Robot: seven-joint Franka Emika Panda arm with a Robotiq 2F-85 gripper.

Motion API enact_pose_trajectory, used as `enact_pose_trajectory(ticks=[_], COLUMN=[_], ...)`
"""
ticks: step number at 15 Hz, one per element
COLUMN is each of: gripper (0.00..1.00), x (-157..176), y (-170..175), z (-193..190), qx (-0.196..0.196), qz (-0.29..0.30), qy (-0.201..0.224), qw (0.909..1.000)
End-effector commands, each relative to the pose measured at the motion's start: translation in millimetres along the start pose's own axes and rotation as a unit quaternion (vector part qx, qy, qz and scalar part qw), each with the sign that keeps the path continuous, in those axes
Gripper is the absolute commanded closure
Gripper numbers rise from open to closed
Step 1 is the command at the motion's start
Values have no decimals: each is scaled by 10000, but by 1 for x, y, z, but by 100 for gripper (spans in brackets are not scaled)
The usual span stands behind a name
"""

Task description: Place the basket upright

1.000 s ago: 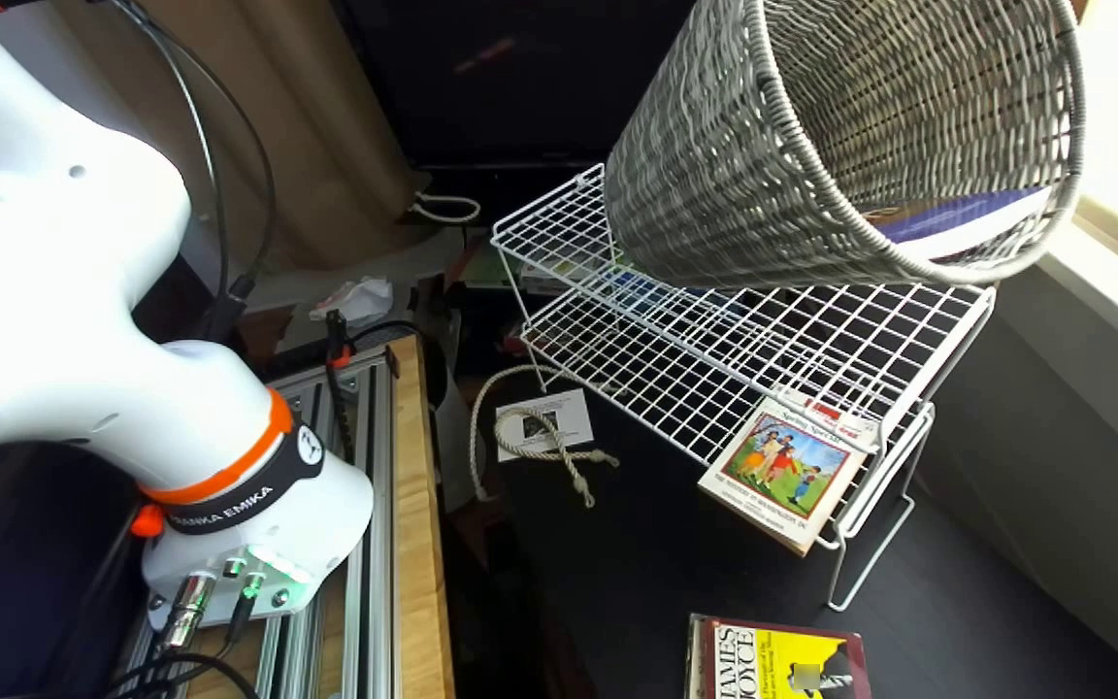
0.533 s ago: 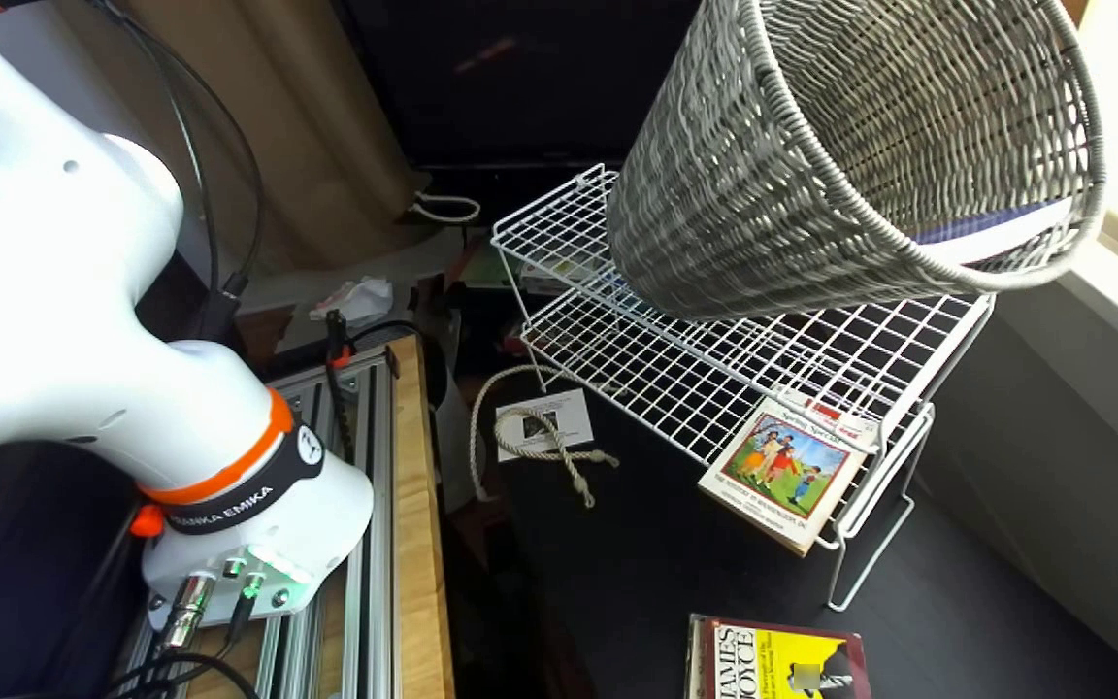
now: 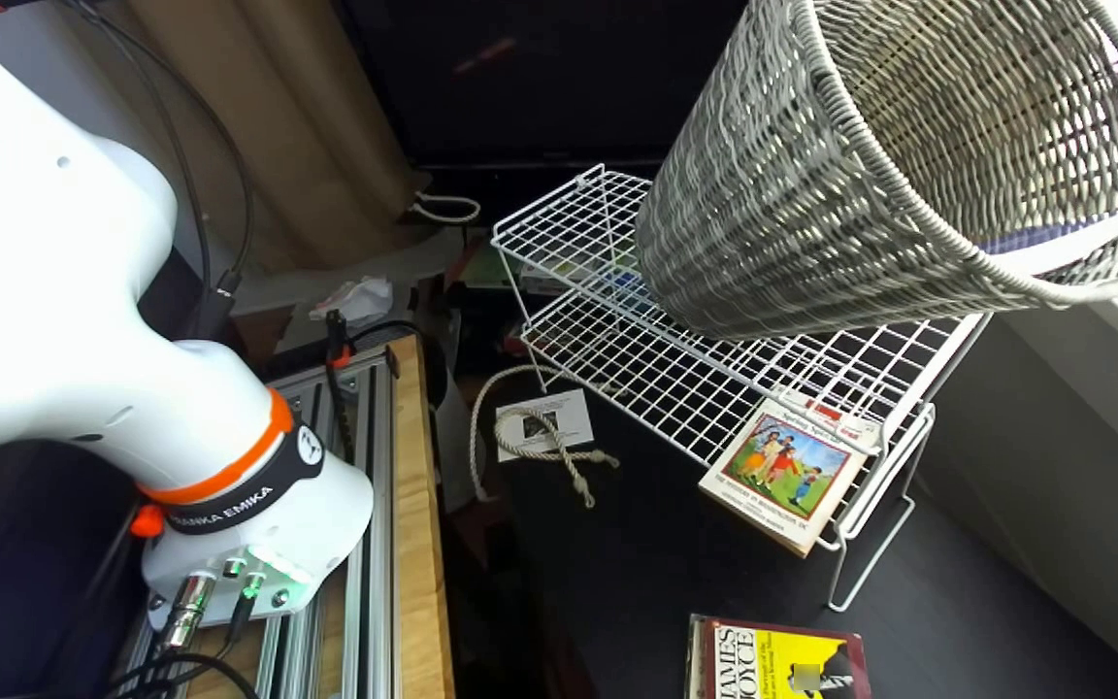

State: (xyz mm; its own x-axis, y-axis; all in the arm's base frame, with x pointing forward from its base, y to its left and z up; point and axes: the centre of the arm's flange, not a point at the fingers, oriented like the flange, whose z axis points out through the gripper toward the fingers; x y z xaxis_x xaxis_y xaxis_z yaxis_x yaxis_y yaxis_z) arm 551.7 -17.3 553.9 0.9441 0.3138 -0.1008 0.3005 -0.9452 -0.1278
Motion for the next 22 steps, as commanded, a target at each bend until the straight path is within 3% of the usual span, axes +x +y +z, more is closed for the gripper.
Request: enact_pose_trajectory(ticks=[1, 9, 16, 17, 19, 22], gripper=[97, 97, 97, 62, 56, 31], x=[-17, -11, -4, -4, -7, -10], y=[-25, -47, -71, -74, -81, -88], z=[-11, 6, 32, 33, 34, 30], qx=[-516, -1609, -1791, -1782, -1693, -1592], qz=[77, 116, -54, -74, -142, -212], qy=[135, 250, 239, 210, 130, 116], qw=[9985, 9866, 9835, 9837, 9854, 9870])
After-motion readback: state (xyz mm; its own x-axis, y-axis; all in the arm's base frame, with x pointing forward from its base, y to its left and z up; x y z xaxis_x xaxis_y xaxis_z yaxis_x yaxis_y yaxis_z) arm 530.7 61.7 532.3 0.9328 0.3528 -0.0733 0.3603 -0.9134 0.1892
